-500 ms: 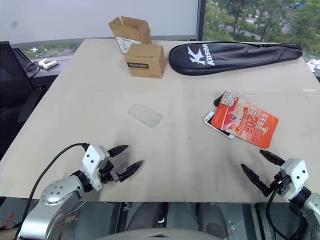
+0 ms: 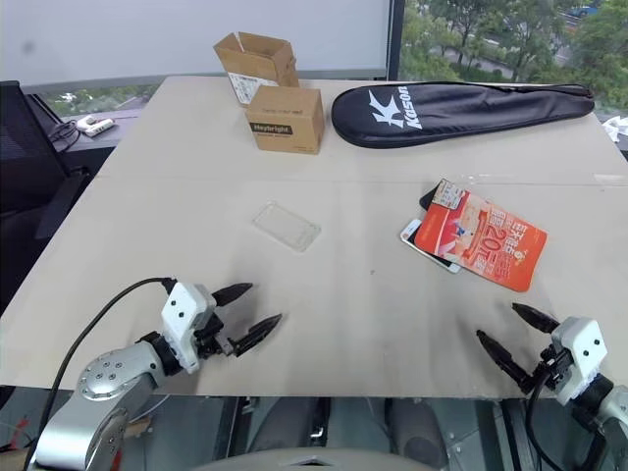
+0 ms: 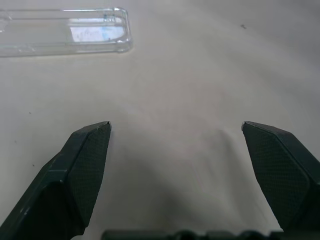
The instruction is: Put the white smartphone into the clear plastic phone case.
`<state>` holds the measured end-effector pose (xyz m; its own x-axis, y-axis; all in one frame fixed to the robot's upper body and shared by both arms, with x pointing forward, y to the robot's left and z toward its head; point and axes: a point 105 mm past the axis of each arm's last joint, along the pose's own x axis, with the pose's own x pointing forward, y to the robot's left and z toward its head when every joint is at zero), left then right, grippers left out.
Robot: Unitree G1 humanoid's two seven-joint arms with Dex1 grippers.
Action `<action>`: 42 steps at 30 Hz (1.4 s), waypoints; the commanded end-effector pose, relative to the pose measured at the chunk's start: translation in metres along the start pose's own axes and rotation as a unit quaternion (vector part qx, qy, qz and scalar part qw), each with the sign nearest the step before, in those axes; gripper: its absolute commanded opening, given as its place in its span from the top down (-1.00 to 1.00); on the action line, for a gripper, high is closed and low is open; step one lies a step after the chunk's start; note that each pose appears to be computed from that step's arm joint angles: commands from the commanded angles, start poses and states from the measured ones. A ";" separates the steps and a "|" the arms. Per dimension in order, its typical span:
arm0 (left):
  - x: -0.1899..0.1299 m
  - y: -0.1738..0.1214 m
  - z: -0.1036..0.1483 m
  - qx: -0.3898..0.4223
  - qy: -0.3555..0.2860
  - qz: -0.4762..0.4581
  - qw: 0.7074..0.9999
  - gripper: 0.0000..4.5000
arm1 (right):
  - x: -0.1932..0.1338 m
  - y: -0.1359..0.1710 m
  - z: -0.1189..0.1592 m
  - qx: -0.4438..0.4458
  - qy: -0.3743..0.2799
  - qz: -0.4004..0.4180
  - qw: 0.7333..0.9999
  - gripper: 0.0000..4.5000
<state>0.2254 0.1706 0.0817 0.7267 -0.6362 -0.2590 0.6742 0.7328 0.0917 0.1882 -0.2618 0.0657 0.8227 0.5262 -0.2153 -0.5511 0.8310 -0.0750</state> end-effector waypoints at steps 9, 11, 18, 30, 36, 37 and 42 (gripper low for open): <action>0.006 -0.004 0.018 -0.001 -0.043 -0.013 0.999 -0.97 | 0.009 -0.015 0.022 -0.010 -0.019 0.002 1.000 -1.00; 0.005 -0.008 0.021 -0.010 -0.050 -0.029 0.998 -0.97 | 0.014 -0.022 0.027 -0.017 -0.024 -0.009 1.000 -1.00; 0.008 -0.028 0.070 -0.015 -0.124 -0.149 0.981 -0.97 | 0.069 -0.081 0.076 -0.040 -0.057 -0.074 0.995 -1.00; 0.015 -0.022 0.105 0.039 -0.123 -0.175 0.976 -0.97 | 0.141 -0.128 0.083 -0.040 0.078 -0.007 0.996 -1.00; 0.016 -0.020 0.103 0.043 -0.102 -0.166 0.980 -0.97 | 0.145 -0.125 0.066 -0.001 0.163 0.048 0.985 -1.00; 0.016 -0.020 0.104 0.044 -0.102 -0.167 0.980 -0.97 | 0.145 -0.123 0.064 0.003 0.174 0.059 0.983 -1.00; 0.016 -0.021 0.101 0.047 -0.096 -0.169 0.980 -1.00 | 0.148 -0.120 0.072 0.009 0.179 0.085 0.980 -0.29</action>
<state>0.2408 0.1241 0.1660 0.4803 -0.8703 -0.1092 0.8770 0.4742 0.0779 0.3894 -0.2724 0.1153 0.6505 0.5377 -0.5363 -0.6487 0.7607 -0.0241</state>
